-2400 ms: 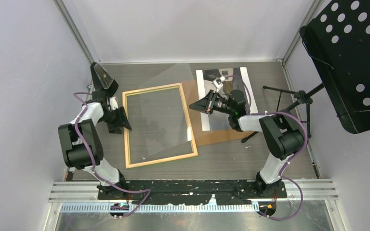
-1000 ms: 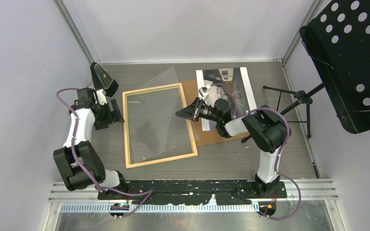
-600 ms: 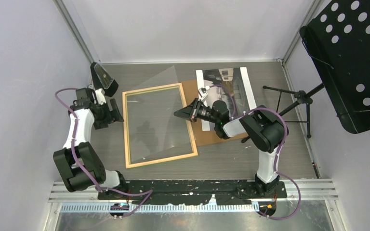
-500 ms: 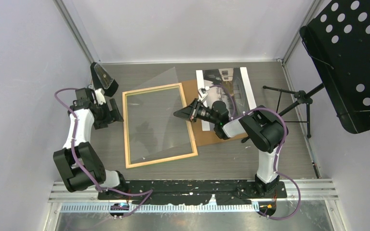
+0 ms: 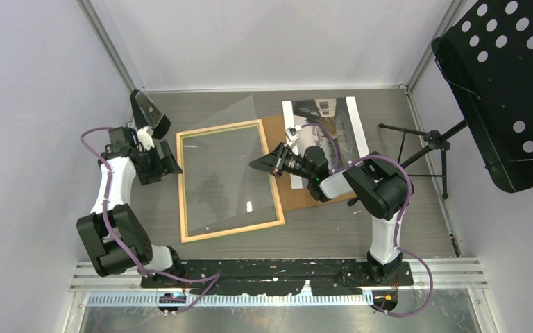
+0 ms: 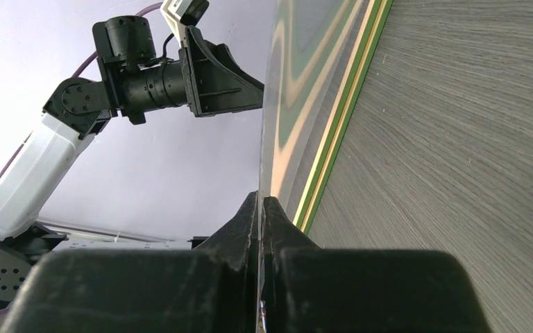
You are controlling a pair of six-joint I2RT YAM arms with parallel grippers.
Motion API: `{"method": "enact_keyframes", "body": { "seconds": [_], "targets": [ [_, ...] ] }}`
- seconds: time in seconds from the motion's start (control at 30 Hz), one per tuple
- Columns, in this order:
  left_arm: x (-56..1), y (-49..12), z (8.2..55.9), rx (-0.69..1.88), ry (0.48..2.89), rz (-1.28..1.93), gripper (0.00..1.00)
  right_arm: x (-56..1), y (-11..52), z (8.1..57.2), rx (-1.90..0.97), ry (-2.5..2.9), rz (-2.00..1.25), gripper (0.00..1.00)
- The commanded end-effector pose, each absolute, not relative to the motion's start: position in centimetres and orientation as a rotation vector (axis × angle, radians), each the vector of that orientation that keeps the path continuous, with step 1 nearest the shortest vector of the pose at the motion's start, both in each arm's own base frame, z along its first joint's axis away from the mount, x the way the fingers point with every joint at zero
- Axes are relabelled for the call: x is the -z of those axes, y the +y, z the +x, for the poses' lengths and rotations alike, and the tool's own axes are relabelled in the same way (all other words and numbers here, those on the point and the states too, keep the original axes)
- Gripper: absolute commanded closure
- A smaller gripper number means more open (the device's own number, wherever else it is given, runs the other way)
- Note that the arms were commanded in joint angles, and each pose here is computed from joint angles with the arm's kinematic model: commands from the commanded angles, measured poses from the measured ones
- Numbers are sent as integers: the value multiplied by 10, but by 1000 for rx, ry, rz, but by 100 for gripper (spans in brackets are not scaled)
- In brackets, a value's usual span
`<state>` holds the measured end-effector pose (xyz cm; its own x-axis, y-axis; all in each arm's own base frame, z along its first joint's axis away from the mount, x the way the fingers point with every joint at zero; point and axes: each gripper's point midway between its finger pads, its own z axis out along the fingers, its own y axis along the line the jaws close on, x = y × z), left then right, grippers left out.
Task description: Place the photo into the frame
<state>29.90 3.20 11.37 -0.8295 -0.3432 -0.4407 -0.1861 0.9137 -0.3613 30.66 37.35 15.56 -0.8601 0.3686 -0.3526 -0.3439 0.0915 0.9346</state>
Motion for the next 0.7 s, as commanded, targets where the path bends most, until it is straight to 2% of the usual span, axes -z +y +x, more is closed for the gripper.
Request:
{"method": "enact_keyframes", "body": {
  "seconds": [0.0, 0.67],
  "targets": [
    [-115, 28, 305, 474, 2532, -371, 19, -189, 373, 307, -1823, 1723, -42, 95],
    [-117, 30, 306, 453, 2518, -358, 19, -172, 378, 312, -1799, 1752, -19, 95]
  ]
}}
